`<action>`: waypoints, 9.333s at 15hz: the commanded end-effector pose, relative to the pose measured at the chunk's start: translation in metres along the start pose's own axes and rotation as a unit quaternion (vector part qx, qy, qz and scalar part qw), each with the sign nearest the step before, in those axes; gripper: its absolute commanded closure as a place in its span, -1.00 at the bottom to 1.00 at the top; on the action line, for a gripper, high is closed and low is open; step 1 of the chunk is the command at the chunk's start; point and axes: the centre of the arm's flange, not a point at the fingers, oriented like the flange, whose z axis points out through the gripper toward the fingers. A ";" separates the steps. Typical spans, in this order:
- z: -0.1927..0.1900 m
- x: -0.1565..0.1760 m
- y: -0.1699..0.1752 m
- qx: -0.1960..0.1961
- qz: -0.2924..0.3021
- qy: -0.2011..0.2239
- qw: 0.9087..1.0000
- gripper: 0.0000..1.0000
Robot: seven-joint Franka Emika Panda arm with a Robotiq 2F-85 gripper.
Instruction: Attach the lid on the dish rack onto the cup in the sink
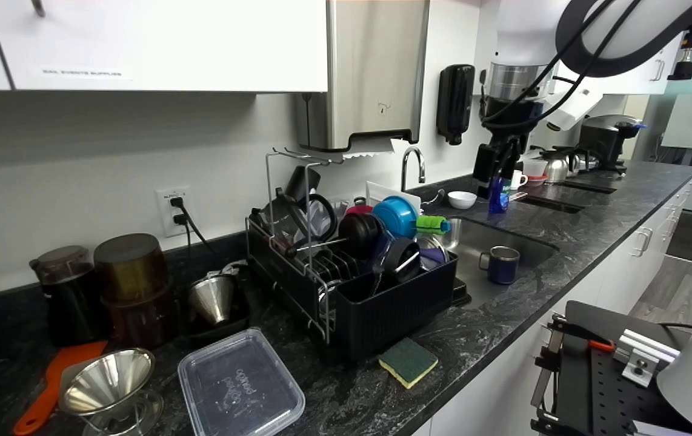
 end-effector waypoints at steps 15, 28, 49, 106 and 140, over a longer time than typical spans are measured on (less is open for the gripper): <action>-0.005 0.031 -0.022 0.028 -0.062 0.015 0.998 -1.00; 0.032 0.092 -0.127 0.102 -0.129 0.030 0.986 -1.00; 0.066 0.102 -0.183 0.193 -0.170 0.119 0.959 -1.00; 0.136 0.130 -0.227 0.137 -0.172 0.131 0.967 -0.37; 0.141 0.132 -0.216 0.102 -0.144 0.096 0.980 0.95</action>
